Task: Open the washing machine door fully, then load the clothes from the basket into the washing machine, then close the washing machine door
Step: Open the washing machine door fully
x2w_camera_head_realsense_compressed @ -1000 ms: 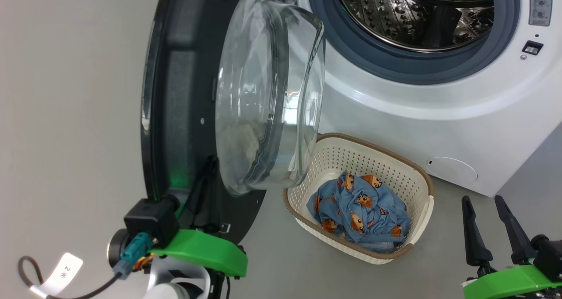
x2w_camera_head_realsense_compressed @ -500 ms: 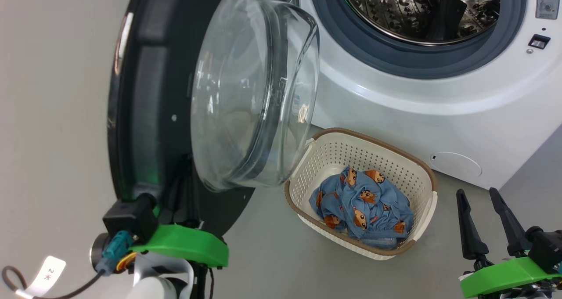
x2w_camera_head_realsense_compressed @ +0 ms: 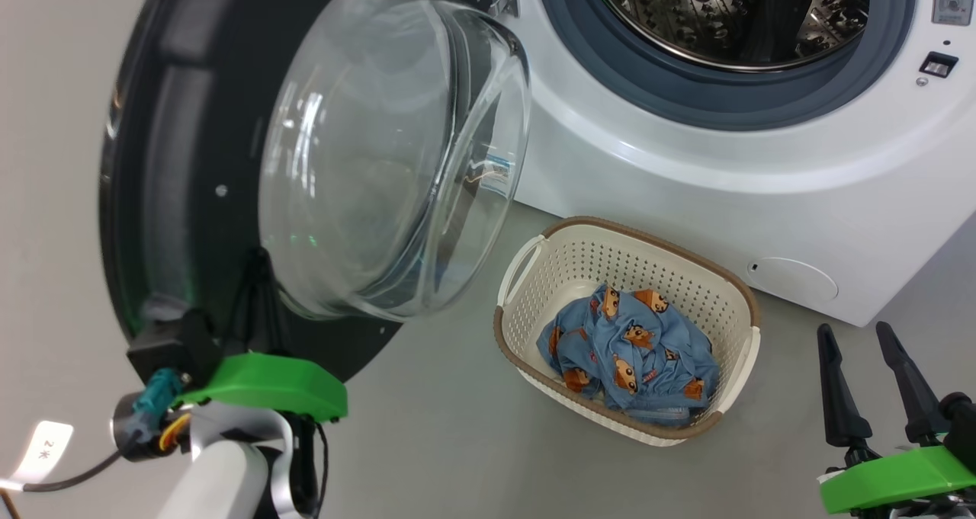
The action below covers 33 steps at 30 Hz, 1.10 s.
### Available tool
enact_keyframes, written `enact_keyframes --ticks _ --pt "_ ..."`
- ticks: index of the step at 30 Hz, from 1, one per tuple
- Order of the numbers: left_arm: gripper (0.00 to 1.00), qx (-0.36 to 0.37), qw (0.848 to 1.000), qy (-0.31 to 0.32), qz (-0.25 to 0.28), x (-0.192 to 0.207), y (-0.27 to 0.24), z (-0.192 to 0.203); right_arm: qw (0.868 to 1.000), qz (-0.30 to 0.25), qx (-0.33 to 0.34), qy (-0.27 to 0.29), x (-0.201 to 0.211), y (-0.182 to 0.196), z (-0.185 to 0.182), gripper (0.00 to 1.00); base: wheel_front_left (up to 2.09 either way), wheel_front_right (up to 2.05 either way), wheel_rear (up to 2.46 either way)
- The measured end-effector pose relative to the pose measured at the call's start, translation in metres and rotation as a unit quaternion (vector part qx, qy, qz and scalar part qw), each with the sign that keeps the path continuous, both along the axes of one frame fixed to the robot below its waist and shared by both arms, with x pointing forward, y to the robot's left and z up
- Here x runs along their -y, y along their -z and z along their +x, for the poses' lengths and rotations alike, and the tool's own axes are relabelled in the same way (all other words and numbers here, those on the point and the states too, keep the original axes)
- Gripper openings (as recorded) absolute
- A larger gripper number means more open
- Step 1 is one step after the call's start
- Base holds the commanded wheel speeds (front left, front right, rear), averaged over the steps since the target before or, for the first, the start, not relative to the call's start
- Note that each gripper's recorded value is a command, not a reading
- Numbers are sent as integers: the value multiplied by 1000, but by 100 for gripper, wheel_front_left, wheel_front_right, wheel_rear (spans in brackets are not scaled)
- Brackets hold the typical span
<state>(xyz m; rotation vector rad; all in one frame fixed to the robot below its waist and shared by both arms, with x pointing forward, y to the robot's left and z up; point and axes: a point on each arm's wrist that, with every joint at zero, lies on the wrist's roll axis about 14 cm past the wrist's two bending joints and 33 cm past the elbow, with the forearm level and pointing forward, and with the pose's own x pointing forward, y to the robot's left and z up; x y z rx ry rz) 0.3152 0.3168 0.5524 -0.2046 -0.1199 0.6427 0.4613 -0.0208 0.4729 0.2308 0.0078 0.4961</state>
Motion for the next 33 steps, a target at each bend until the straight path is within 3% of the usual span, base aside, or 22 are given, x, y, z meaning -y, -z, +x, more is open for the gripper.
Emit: enact_keyframes --ticks 33 --pt "0 -4 991 -130 21 -91 3 21 998 -35 -26 33 41 37 12 100 0 0 0"
